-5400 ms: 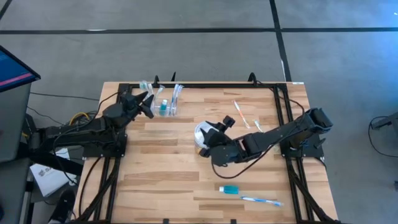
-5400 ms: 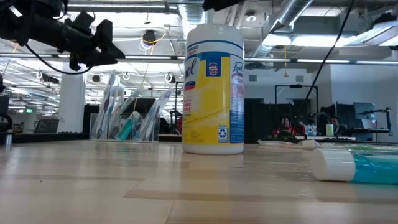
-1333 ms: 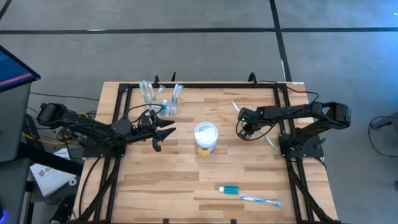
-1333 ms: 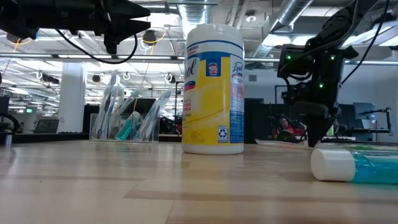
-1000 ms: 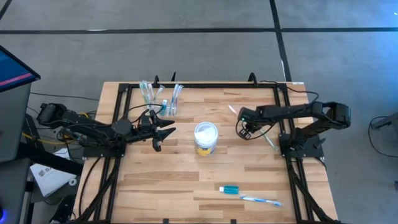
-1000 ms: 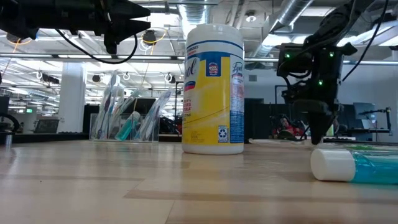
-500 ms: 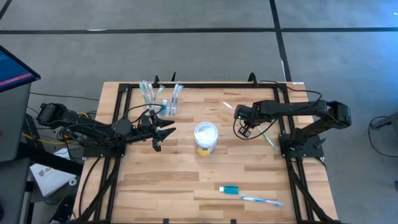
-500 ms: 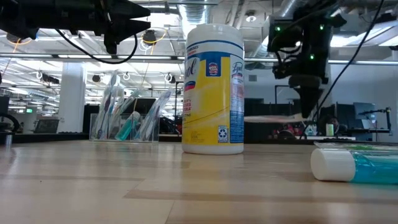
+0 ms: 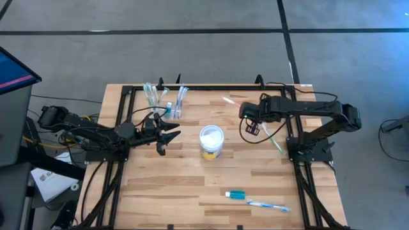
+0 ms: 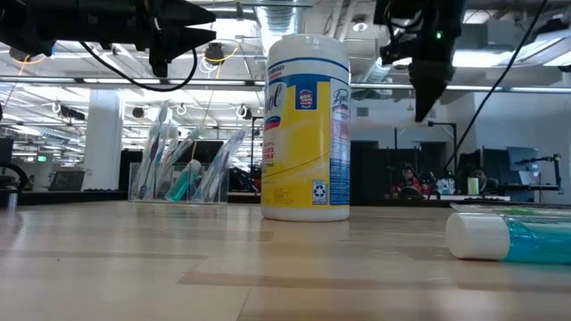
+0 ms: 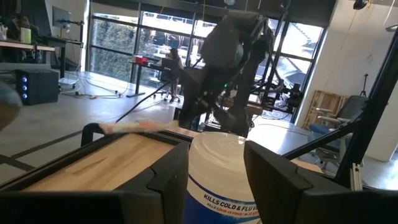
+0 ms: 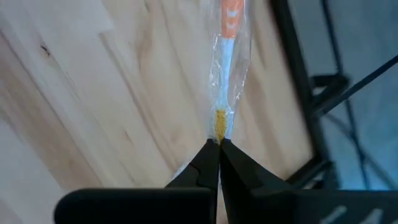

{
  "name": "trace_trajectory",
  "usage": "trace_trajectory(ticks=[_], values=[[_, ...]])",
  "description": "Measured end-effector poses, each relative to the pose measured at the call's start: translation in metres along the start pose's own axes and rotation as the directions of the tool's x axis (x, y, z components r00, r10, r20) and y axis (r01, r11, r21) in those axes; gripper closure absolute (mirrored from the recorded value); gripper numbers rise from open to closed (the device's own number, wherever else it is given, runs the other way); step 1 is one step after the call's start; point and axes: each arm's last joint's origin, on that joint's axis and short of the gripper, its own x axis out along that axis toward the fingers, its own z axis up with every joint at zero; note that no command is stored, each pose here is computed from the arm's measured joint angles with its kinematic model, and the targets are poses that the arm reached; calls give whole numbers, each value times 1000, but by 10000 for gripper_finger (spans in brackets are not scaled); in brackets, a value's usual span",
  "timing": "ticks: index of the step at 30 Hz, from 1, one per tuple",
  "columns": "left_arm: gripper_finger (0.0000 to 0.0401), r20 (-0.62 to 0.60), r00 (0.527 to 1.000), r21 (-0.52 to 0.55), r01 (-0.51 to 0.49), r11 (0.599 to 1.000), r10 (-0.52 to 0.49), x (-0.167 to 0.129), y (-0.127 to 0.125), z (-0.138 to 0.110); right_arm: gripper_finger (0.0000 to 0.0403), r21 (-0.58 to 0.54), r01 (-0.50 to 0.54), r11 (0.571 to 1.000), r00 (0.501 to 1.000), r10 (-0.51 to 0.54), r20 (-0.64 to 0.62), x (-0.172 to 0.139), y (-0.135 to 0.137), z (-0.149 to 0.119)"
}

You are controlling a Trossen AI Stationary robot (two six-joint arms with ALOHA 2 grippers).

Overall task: Pick & Place toothbrushing station
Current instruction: Put the orange toothbrush into the transparent organizer

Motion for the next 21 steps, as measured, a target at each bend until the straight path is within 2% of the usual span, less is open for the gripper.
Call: trace_trajectory(ticks=[11, 16, 21], values=[[252, 4, 1000, -29, 1, 1000, -1, 0, 0, 0, 403, -210, 118, 971, 987, -91, 132, -42, -2, 13], [252, 6, 1000, -49, 1, 999, -1, 0, 0, 1, 403, -291, 212, 933, 968, -159, 195, -54, 6, 14], [252, 7, 1000, -67, -4, 998, 4, 0, 1, 1, 403, -372, 345, 862, 929, -258, 264, -64, 17, 16]])
